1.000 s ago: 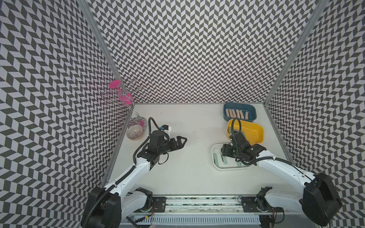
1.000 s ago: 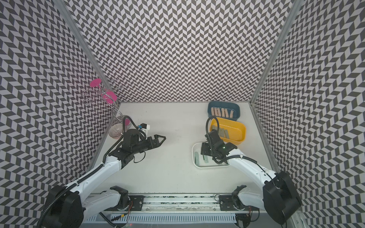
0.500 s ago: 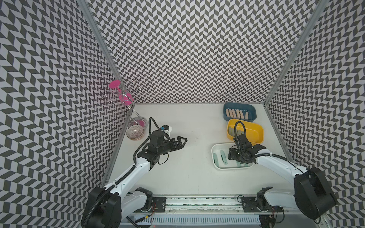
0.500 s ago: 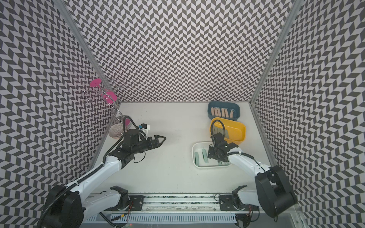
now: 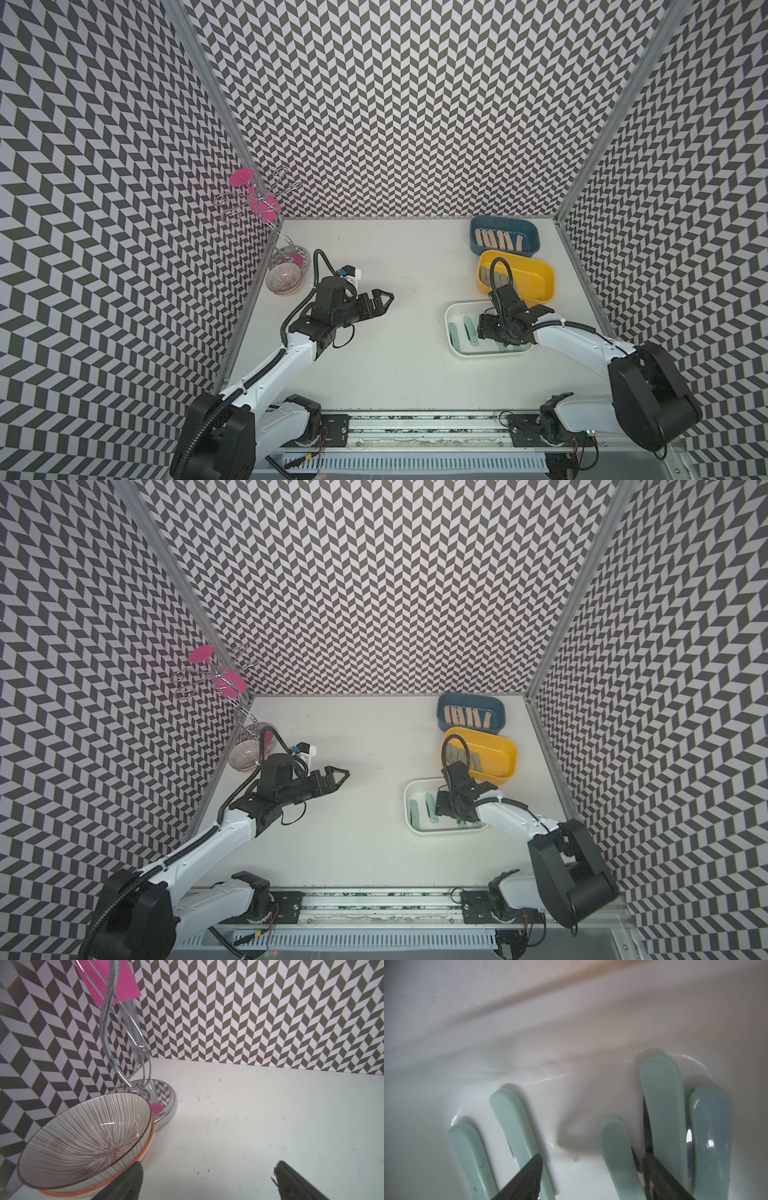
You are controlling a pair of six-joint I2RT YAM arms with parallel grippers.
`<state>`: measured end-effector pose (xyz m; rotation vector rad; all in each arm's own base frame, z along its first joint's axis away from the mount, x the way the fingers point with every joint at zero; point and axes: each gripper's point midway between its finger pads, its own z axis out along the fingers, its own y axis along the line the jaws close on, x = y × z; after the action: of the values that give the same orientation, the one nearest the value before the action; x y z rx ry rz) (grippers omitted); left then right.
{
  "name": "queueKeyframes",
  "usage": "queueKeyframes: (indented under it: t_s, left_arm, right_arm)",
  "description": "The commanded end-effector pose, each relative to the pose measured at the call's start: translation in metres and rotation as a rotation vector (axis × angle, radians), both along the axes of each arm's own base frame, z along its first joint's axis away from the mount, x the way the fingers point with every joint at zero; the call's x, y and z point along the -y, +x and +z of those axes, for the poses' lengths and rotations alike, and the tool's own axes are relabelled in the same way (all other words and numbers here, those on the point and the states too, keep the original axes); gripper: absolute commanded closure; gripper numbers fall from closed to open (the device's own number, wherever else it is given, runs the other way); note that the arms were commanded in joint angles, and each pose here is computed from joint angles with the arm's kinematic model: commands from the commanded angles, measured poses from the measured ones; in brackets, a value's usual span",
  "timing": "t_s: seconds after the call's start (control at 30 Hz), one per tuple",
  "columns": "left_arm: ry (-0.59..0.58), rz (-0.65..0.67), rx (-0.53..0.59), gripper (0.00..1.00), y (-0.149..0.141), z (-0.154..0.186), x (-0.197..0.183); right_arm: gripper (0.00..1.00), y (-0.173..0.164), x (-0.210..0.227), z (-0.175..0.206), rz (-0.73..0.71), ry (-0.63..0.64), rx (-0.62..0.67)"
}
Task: Place the fruit knives into the storage box by color
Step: Reset both arms
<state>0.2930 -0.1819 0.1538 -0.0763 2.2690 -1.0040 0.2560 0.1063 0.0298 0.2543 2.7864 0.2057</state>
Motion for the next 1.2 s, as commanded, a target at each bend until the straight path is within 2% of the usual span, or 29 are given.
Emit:
queueKeyframes:
  t_s: [0.0, 0.13, 0.27, 0.33, 0.37, 0.4, 0.53, 0.67, 0.73, 0.83, 0.93, 1.03, 1.1, 1.17]
  left_arm:
    - [-0.007, -0.004, 0.021, 0.00, -0.003, 0.005, 0.001]
    - [-0.006, -0.001, 0.021, 0.00, -0.004, 0.005, 0.001]
    - [0.008, 0.013, 0.040, 0.00, -0.001, 0.014, -0.002]
    - [0.041, 0.044, 0.070, 0.00, 0.005, 0.024, -0.009]
    - [0.063, 0.072, 0.090, 0.00, 0.009, 0.031, -0.014]
    - [0.086, 0.103, 0.110, 0.00, 0.014, 0.037, -0.021]
    - [0.194, 0.300, 0.206, 0.00, 0.037, 0.056, -0.062]
    - [0.373, 0.549, 0.387, 0.00, 0.051, 0.068, -0.116]
    - [0.488, 0.645, 0.474, 0.00, 0.052, 0.073, -0.142]
    - [0.643, 0.737, 0.539, 0.00, 0.052, 0.066, -0.180]
    - [0.651, 0.775, 0.550, 0.00, 0.051, 0.047, -0.211]
    - [0.651, 0.755, 0.583, 0.00, 0.051, 0.029, -0.221]
    - [0.622, 0.744, 0.615, 0.00, 0.054, 0.020, -0.220]
    - [0.611, 0.688, 0.664, 0.00, 0.060, 0.012, -0.209]
  right_arm:
    - [0.26, 0.004, -0.002, -0.001, 0.007, 0.012, 0.022]
    - [0.26, 0.010, -0.004, 0.016, 0.010, 0.028, 0.060]
    - [0.24, 0.026, -0.007, 0.065, 0.002, 0.059, 0.178]
    - [0.14, 0.033, -0.005, 0.094, -0.022, 0.069, 0.252]
    - [0.04, 0.037, -0.002, 0.111, -0.043, 0.074, 0.301]
    - [0.00, 0.042, 0.002, 0.129, -0.063, 0.073, 0.360]
    - [0.00, 0.061, 0.025, 0.193, -0.170, 0.059, 0.592]
    - [0.00, 0.079, 0.066, 0.231, -0.325, -0.075, 0.767]
    - [0.00, 0.084, 0.087, 0.232, -0.396, -0.167, 0.836]
    - [0.00, 0.087, 0.115, 0.221, -0.472, -0.250, 0.949]
    - [0.00, 0.083, 0.141, 0.195, -0.539, -0.338, 1.030]
    - [0.00, 0.085, 0.159, 0.166, -0.596, -0.339, 1.048]
    - [0.00, 0.091, 0.162, 0.147, -0.582, -0.330, 1.042]
    - [0.00, 0.103, 0.155, 0.131, -0.503, -0.340, 1.013]
